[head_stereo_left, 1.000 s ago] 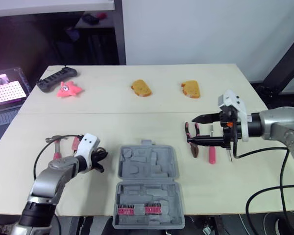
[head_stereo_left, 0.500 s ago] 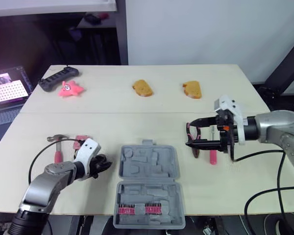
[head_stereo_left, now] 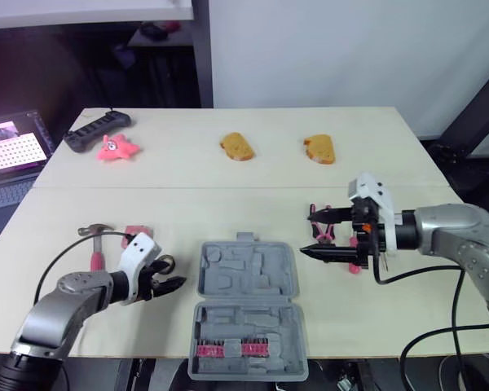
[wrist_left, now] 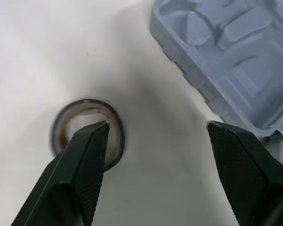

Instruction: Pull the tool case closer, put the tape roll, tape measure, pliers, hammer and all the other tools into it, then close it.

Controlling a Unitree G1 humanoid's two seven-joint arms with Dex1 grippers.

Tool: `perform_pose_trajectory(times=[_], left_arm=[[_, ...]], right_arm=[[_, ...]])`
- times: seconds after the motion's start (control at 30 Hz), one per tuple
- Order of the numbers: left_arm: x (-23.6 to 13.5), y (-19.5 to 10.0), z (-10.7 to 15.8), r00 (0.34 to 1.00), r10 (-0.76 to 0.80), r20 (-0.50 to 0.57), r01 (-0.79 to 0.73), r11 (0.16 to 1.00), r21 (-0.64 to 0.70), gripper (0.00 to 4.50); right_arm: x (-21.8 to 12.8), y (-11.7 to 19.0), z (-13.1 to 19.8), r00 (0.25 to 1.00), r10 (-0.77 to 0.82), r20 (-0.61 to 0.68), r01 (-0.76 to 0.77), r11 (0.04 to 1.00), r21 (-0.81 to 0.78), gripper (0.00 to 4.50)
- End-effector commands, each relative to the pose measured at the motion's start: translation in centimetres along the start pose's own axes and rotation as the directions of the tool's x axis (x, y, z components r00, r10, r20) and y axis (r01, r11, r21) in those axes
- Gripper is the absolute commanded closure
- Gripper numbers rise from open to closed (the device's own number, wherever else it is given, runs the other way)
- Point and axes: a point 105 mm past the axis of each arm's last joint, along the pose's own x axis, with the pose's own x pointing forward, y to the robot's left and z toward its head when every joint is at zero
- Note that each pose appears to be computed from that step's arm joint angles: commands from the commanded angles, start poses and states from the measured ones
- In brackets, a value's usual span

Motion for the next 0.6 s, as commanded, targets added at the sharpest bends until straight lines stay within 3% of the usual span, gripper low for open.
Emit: perform_pose_trajectory(times=[0.03, 0.37, 0.53, 0.6], left_arm=[[-1.3, 0.7, 0.8, 1.0, -0.01, 0.019, 0.009, 1.0, 0.025, 1.04], [-1.6, 1.2, 1.7, 0.997, -0.073, -0.003, 0.073, 0.994, 0.076, 1.04], [-0.8, 1.5, 0.5, 0.997, -0.062, -0.051, 0.068, 0.991, 0.119, 1.04], [-0.5, 1.6, 0.5, 0.997, -0.065, -0.038, 0.069, 0.991, 0.118, 1.57]], right_arm=[[-0.1, 0.4, 0.8, 0.999, -0.006, 0.035, 0.007, 1.0, -0.03, 0.0], [0.6, 0.8, 0.5, 0.998, -0.023, 0.059, 0.024, 1.0, -0.013, 0.0], [0.6, 0.8, 0.5, 0.998, -0.029, 0.064, 0.029, 1.0, -0.011, 0.0], [0.5, 0.7, 0.5, 0.997, -0.032, 0.064, 0.033, 0.999, -0.01, 0.0]])
